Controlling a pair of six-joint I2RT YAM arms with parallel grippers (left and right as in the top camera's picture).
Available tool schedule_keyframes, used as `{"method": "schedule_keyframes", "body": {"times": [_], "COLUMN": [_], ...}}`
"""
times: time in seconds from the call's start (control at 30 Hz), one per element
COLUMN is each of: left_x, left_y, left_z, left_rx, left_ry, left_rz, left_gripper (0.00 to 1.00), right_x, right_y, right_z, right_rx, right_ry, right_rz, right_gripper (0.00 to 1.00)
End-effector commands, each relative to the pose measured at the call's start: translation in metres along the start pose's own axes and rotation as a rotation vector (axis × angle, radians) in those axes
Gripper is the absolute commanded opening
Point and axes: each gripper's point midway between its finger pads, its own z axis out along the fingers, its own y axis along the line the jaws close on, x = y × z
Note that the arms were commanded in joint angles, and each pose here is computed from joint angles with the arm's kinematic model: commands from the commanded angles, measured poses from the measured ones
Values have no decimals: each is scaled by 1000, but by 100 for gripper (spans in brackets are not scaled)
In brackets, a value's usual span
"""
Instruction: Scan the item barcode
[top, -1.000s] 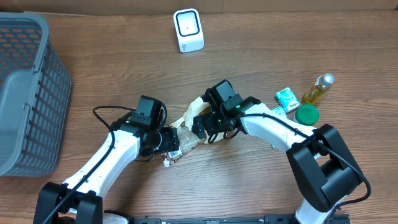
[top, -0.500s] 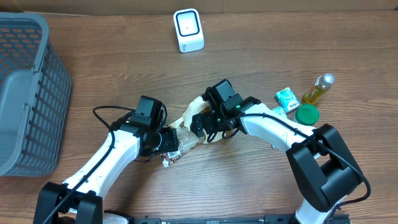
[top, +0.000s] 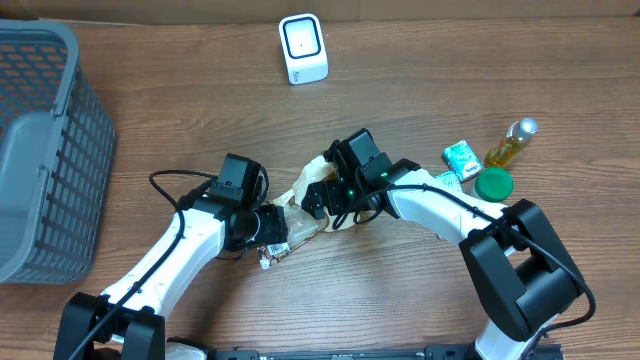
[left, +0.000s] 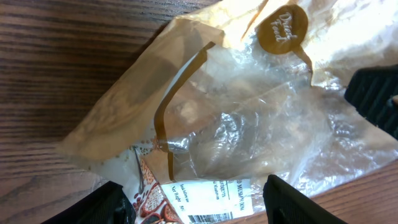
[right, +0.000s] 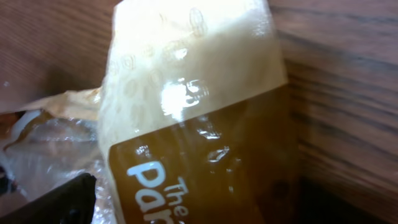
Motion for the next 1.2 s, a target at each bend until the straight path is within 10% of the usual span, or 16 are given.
{"method": "schedule_keyframes", "body": {"times": [0.0,1.17], "left_x": [3,2], "left_y": [1,1], "left_z": [3,3], "left_rx": [-5,-4], "left_ry": [14,10], "left_rz": [-6,-6], "left_gripper": [68,68], "right_x": [19,23], "right_y": [3,68], "right_z": [5,-7], "right_rx": [-38,-416], "right_ry": [61,133], "right_rz": [60,13], "right_gripper": [86,52]}}
